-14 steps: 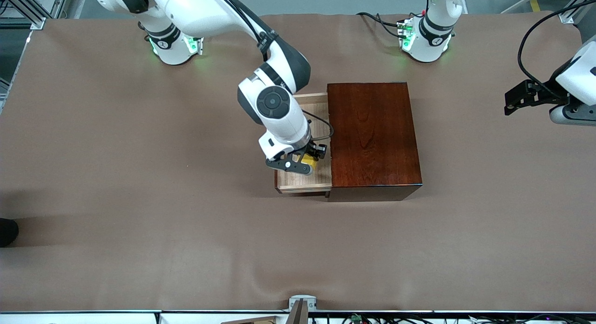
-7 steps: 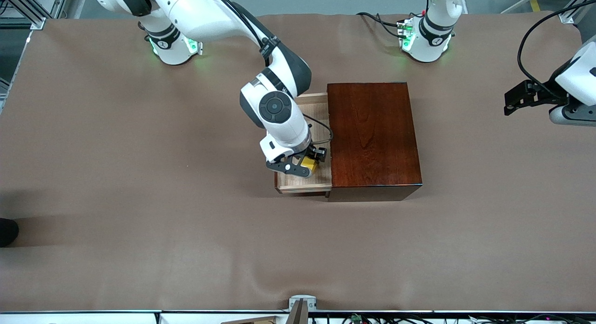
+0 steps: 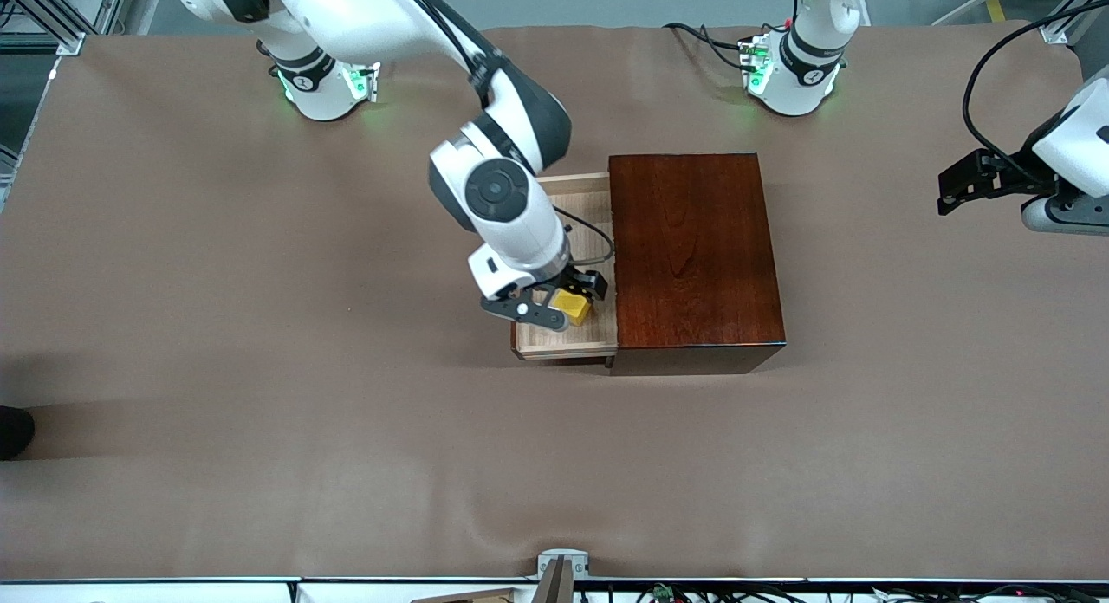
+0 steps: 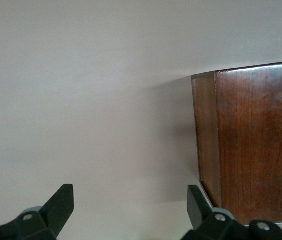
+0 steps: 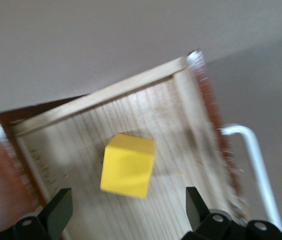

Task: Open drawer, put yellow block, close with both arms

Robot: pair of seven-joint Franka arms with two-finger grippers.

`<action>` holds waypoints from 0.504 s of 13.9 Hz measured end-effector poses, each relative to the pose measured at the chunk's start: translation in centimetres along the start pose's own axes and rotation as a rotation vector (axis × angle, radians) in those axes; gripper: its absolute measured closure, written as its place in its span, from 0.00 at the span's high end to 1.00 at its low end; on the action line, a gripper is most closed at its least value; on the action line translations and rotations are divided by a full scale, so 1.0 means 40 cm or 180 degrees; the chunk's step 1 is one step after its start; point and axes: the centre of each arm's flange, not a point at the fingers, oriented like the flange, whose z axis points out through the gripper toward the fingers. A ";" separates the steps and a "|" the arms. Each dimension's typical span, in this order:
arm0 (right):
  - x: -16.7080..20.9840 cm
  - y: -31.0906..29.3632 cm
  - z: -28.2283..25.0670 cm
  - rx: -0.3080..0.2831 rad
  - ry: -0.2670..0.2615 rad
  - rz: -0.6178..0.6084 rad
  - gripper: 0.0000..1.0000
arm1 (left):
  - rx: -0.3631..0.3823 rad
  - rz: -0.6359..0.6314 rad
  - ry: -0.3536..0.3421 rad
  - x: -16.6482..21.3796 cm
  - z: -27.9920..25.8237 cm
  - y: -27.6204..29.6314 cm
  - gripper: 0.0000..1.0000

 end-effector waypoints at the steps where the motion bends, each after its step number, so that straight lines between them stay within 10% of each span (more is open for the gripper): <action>1: 0.014 0.023 -0.075 -0.0010 -0.0019 0.0042 1.00 | 0.0000 0.0000 0.0000 0.000 0.000 0.000 1.00; 7: 0.123 0.300 -0.487 -0.0195 -0.0157 0.0015 1.00 | 0.0000 0.0007 0.0000 0.000 0.000 0.003 1.00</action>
